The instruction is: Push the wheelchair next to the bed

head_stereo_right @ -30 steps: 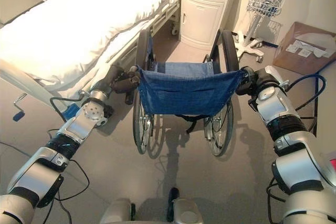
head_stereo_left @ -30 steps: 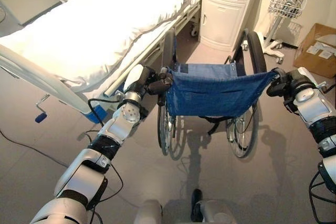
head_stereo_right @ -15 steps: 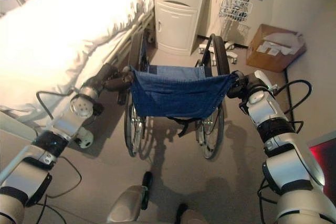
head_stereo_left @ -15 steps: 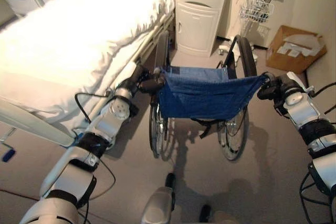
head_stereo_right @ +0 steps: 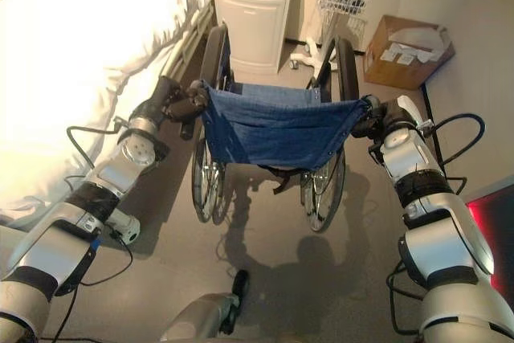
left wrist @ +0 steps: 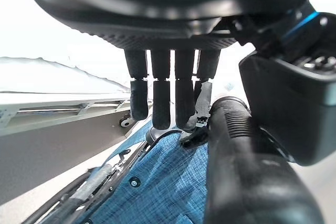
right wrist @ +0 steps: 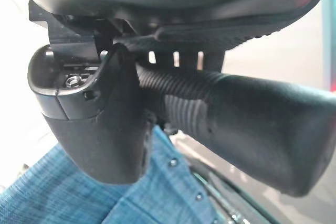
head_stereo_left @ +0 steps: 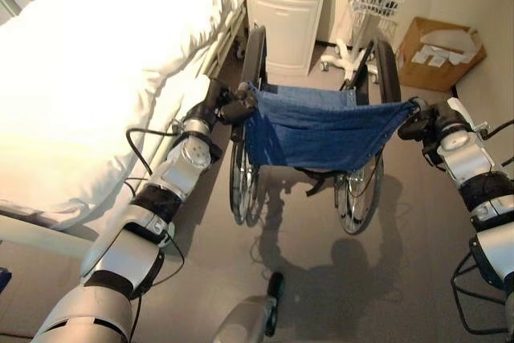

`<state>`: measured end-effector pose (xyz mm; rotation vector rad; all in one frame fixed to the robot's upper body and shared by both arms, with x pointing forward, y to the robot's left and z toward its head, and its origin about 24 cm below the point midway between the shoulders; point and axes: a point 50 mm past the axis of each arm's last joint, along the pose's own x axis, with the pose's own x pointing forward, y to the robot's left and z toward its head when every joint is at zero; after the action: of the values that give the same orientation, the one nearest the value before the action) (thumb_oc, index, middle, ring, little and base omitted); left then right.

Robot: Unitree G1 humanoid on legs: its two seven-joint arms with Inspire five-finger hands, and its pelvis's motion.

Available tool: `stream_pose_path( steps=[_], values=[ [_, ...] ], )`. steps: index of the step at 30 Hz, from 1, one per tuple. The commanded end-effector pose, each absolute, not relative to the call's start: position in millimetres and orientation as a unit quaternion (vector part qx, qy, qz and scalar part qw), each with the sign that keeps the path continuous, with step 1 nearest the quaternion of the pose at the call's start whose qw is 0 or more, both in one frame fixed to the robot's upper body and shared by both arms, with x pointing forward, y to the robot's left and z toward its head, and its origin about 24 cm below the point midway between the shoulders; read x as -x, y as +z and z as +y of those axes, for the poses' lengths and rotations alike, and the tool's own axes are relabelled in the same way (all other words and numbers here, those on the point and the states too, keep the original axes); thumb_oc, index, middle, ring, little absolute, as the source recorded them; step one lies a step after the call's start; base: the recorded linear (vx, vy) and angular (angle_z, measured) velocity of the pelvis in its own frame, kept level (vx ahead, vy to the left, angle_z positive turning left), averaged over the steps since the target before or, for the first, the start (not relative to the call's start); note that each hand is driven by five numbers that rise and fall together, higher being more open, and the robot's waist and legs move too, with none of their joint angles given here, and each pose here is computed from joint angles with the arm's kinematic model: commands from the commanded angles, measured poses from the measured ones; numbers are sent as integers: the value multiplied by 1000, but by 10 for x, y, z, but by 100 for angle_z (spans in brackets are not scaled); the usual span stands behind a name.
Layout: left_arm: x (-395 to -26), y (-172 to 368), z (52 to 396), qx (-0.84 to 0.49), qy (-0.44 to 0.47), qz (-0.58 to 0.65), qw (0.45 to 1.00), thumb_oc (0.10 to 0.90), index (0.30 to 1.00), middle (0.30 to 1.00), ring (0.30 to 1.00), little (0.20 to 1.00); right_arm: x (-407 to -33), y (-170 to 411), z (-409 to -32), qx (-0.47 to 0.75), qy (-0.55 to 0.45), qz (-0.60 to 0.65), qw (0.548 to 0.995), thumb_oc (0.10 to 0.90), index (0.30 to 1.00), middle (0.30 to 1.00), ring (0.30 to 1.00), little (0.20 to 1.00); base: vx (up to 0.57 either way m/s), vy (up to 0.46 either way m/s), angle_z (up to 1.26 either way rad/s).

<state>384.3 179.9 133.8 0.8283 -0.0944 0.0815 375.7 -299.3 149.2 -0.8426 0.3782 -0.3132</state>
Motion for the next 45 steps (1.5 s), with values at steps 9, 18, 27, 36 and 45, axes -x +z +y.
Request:
stream_pose_path(
  steps=[9,18,27,36,45],
  values=[
    [-3615,778,1917,-457,16,23,889,400,300,300,300,300,-3953,1520,-2009,392,34,90,915,400,300,300,300,300,289,-68,65],
    [-3566,600,1903,-448,17,47,892,400,300,300,300,300,-3985,1592,-2112,420,38,83,903,400,300,300,300,300,235,-59,13],
    [-3648,825,1969,-455,30,30,890,400,300,300,300,300,-4046,1775,-1937,431,24,39,901,400,300,300,300,300,188,167,-21],
    [-3731,1098,2221,-464,73,28,882,400,300,300,300,300,-4104,1968,-1860,417,22,11,909,400,300,300,300,300,63,119,-43],
    [-3735,1128,2179,-460,80,13,884,400,300,300,300,300,-4113,1916,-1825,414,18,12,910,400,300,300,300,300,31,28,-1]
  ],
)
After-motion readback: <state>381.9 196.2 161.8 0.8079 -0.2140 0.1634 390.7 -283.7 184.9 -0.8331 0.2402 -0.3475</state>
